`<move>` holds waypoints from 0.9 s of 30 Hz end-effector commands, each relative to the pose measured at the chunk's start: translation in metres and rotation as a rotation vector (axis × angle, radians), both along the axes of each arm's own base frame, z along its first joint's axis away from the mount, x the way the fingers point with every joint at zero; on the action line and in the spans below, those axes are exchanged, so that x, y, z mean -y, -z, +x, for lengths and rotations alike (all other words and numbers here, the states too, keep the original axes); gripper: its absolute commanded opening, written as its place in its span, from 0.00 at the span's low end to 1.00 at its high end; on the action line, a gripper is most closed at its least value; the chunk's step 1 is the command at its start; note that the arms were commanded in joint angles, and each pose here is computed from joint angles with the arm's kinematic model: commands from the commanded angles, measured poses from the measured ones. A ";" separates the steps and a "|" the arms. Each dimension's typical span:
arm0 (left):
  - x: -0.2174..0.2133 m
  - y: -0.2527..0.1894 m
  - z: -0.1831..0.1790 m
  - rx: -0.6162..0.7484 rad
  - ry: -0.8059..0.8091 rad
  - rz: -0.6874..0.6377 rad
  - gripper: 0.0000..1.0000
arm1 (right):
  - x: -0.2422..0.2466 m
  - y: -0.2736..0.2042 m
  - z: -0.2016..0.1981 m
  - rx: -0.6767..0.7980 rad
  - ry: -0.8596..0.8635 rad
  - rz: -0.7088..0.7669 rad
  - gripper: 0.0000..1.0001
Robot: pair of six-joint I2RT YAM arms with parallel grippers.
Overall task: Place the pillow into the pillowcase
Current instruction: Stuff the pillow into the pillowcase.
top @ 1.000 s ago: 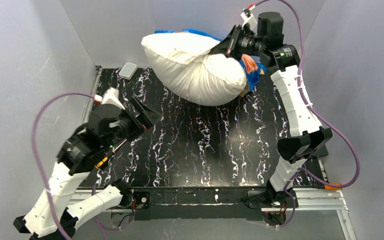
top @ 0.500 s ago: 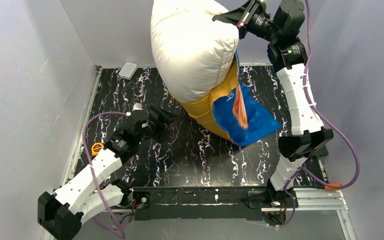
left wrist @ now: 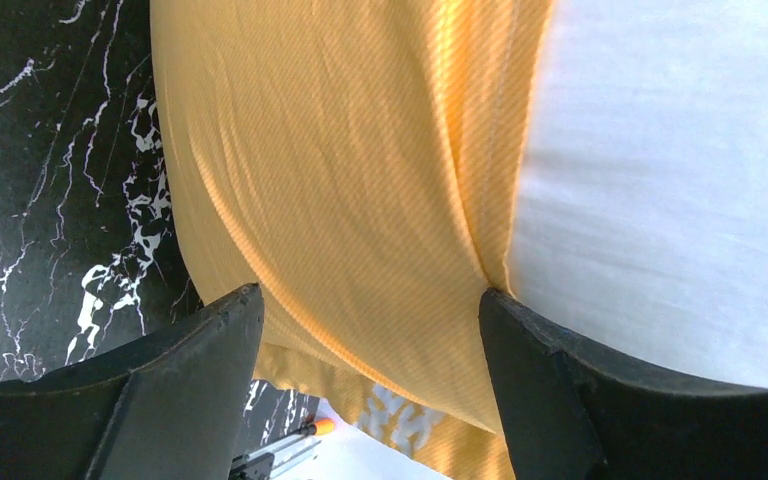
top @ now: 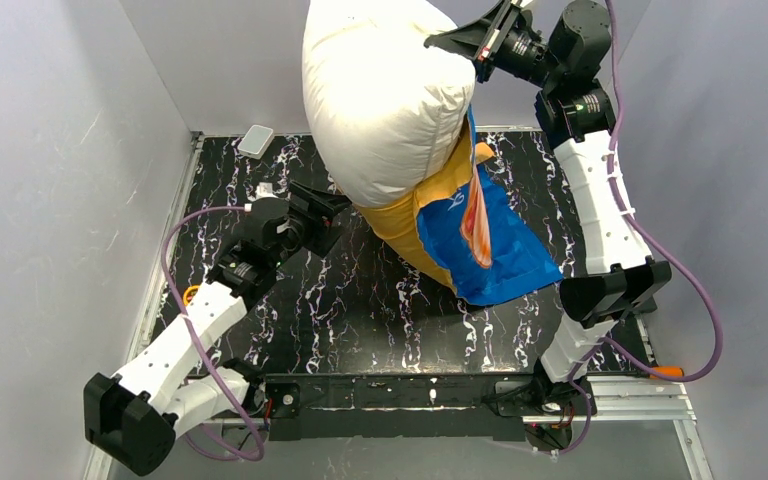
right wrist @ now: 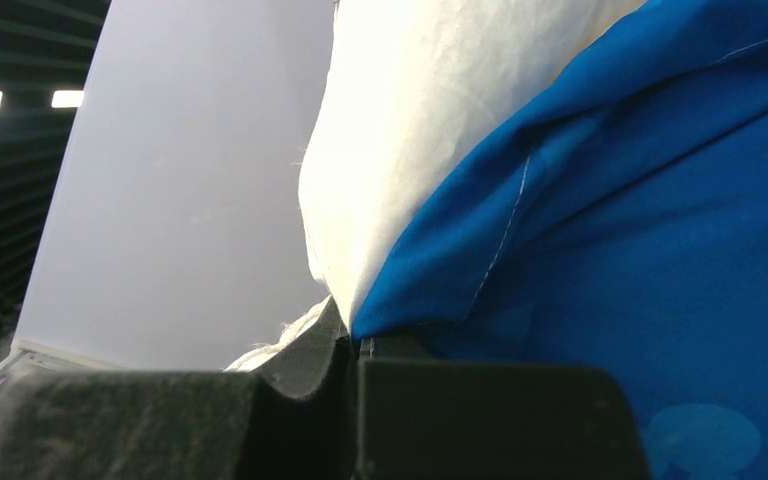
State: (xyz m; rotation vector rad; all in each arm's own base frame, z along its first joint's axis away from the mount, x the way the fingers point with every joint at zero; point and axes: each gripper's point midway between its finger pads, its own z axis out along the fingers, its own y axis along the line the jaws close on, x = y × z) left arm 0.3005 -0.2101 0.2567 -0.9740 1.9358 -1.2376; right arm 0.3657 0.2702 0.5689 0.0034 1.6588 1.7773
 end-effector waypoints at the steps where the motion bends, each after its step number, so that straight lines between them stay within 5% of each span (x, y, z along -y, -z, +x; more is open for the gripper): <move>1: -0.021 -0.036 0.000 0.075 -0.084 -0.012 0.77 | 0.024 -0.100 -0.085 0.369 -0.029 0.149 0.01; 10: -0.016 -0.044 0.014 0.062 -0.051 0.033 0.80 | 0.022 -0.093 -0.083 0.347 -0.039 0.147 0.01; 15: 0.003 -0.009 0.022 -0.089 0.032 0.072 0.74 | 0.022 -0.095 -0.084 0.349 -0.046 0.160 0.01; 22: 0.014 0.024 0.050 -0.133 0.030 0.052 0.73 | 0.022 -0.095 -0.084 0.344 -0.059 0.163 0.01; 27: 0.025 0.032 0.064 -0.152 0.088 0.051 0.55 | 0.021 -0.095 -0.084 0.340 -0.064 0.166 0.01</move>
